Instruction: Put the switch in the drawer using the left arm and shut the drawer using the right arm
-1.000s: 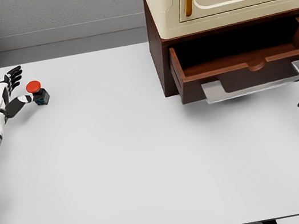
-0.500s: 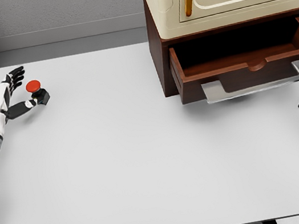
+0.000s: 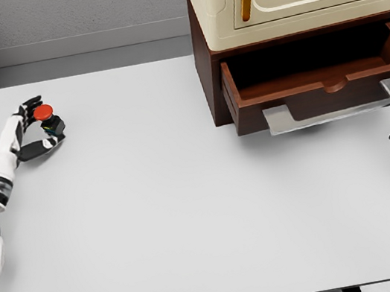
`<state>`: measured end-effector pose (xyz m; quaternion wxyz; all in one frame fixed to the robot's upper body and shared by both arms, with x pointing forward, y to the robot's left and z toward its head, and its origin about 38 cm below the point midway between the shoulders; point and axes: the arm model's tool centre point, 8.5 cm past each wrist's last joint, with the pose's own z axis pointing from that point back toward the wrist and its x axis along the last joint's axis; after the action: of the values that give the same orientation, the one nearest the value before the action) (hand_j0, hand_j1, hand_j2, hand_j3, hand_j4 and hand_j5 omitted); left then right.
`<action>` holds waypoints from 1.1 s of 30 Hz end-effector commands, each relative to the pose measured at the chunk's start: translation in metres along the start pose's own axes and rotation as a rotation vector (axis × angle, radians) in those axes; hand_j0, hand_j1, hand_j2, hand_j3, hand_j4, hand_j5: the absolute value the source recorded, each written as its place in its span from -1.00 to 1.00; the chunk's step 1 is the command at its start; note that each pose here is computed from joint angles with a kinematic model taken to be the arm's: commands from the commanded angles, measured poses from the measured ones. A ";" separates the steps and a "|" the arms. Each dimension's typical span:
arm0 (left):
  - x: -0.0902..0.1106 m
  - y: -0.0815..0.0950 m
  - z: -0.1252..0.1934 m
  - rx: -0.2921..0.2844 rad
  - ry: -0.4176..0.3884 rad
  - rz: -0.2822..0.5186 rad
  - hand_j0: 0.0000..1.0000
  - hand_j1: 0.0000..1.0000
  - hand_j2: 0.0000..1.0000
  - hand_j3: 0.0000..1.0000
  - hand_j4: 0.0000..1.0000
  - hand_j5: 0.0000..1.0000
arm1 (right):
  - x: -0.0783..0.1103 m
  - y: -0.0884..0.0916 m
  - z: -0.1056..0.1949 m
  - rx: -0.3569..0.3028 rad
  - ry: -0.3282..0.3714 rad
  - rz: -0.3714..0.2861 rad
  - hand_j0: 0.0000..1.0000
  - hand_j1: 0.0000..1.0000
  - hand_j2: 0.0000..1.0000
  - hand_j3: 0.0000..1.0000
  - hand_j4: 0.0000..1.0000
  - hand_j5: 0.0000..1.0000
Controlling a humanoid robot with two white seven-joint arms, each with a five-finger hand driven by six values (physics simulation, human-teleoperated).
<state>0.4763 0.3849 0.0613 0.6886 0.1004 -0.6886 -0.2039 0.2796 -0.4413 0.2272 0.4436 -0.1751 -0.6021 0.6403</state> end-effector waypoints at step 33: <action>0.053 -0.008 -0.013 -0.038 -0.173 -0.034 -0.30 -0.30 -0.30 -0.30 -0.30 -0.30 | 0.000 0.004 0.002 0.006 0.004 -0.015 0.10 0.10 0.10 0.10 0.10 0.10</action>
<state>0.4855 0.3570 0.1020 0.6302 0.0842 -0.7356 -0.2337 0.2764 -0.4426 0.2234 0.4492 -0.1719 -0.5986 0.6406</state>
